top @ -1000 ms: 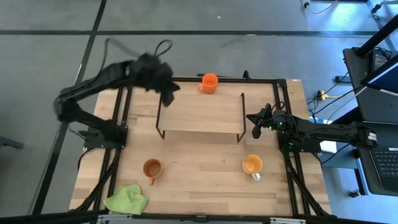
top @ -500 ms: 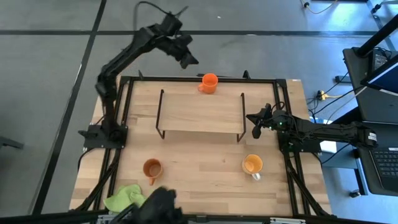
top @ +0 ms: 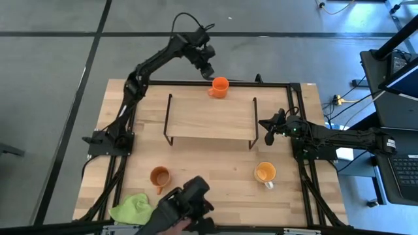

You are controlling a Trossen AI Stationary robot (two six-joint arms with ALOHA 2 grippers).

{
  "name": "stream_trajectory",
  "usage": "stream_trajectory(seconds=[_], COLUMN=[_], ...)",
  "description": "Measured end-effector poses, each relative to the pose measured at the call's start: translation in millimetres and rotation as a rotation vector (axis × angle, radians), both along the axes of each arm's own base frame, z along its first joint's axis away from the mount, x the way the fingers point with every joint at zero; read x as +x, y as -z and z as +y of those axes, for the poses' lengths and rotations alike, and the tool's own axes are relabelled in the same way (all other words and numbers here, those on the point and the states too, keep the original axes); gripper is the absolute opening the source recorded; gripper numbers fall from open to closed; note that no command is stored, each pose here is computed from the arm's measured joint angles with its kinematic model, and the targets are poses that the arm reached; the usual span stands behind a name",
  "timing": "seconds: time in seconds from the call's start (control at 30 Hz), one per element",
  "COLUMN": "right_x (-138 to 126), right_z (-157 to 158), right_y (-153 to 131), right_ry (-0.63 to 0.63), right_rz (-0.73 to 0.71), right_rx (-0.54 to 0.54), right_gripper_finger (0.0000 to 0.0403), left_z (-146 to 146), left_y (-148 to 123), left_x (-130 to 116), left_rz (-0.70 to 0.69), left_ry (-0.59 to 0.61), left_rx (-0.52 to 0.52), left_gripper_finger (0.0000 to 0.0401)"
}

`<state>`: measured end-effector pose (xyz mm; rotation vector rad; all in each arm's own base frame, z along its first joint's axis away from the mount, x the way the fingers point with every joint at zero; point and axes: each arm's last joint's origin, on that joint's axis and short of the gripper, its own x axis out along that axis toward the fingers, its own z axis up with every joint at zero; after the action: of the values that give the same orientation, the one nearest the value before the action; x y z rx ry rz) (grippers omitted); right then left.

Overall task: Stack small to large cups/mugs on shelf
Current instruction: Put the orange cup on the shelf

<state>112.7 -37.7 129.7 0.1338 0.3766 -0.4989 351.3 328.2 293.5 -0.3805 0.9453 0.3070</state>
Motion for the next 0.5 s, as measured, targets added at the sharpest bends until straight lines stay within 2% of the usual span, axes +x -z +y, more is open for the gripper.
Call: stream_trajectory(seconds=[0.1,0.27,0.5], right_x=[0,0,0], right_z=[0,0,0], right_y=[0,0,0], right_ry=[0.0,0.0,0.0], right_rz=[0.0,-0.001,0.0], right_rx=[0.001,0.001,0.001], right_gripper_finger=[0.0029,0.0029,0.0029], left_z=[5,4,3], left_y=[13,13,22], left_x=[4,15,25], left_rz=[0.026,-0.029,-0.033], left_ry=[0.028,0.097,0.12], left_rx=[0.025,0.102,0.133], left_gripper_finger=[0.0038,0.0046,0.007])
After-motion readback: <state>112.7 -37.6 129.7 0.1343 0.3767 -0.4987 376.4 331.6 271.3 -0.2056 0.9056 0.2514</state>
